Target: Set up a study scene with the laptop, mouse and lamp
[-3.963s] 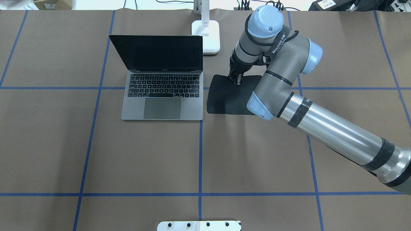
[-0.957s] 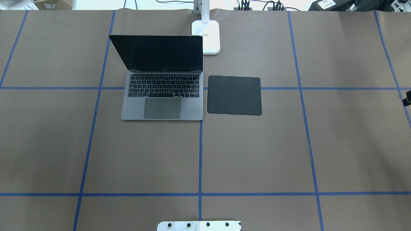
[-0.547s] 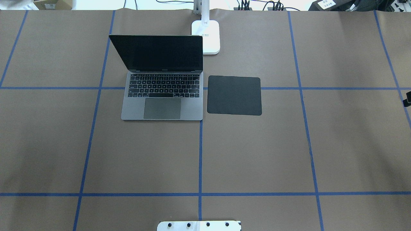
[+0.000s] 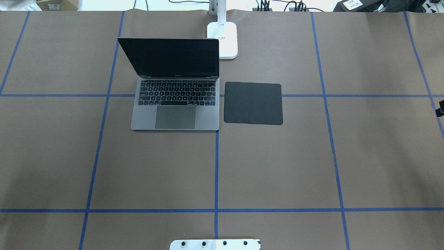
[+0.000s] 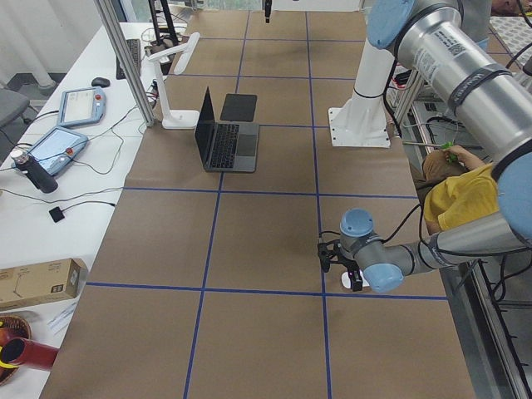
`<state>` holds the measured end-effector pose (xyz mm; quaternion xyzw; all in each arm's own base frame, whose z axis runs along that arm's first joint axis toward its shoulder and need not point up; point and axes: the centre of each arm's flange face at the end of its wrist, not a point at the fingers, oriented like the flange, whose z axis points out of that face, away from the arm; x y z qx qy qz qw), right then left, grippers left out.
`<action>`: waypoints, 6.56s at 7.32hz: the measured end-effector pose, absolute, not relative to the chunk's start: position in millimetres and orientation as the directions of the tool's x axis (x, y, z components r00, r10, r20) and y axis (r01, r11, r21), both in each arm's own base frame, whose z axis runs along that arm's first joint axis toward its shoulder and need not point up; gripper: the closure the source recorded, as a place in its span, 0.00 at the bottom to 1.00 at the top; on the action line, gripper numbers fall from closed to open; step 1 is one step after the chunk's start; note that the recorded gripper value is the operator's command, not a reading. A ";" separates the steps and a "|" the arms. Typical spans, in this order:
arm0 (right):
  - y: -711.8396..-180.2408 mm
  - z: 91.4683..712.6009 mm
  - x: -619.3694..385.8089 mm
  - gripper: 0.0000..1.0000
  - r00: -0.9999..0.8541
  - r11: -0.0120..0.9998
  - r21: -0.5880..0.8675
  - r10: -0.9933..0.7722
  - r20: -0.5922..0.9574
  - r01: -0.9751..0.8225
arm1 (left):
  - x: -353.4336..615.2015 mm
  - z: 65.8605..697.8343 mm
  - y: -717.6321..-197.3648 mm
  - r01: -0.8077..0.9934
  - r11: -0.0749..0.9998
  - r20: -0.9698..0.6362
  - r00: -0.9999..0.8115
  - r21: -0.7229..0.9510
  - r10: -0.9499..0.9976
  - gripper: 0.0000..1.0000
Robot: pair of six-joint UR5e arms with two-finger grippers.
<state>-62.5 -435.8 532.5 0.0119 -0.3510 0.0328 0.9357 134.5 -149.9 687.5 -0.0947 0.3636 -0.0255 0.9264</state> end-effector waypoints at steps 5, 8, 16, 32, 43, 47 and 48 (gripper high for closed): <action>-436.2 532.0 -62.7 0.00 0.751 0.998 0.001 0.052 0.658 -0.070 | 140.3 692.3 -118.3 -0.096 0.972 -0.651 0.756 -0.215 -0.070 0.00; -437.2 531.5 -62.9 0.00 0.751 0.997 0.002 0.052 0.658 -0.071 | 144.9 707.1 -117.4 -0.122 0.973 -0.677 0.735 -0.198 -0.045 0.00; -439.1 529.2 -63.4 0.00 0.751 0.997 0.008 0.049 0.658 -0.072 | 154.8 720.6 -117.9 -0.129 0.973 -0.687 0.725 -0.193 -0.040 0.63; -438.4 533.4 -63.4 0.00 0.751 0.998 -0.001 0.054 0.658 -0.070 | 236.1 518.7 -192.0 -0.137 0.986 -0.795 0.606 -0.089 0.013 1.00; -439.6 538.0 -63.9 0.00 0.753 0.997 -0.014 0.062 0.655 -0.070 | 572.8 89.7 -433.9 -0.050 0.997 -0.719 0.695 -0.063 -0.010 1.00; -438.6 540.5 -63.5 0.00 0.755 0.997 -0.022 0.067 0.652 -0.070 | 669.8 49.9 -527.1 -0.015 0.999 -0.698 0.716 -0.029 -0.010 1.00; -438.4 540.9 -63.5 0.00 0.755 0.997 -0.023 0.068 0.652 -0.070 | 676.3 59.8 -542.7 -0.005 1.000 -0.694 0.720 -0.023 -0.013 0.86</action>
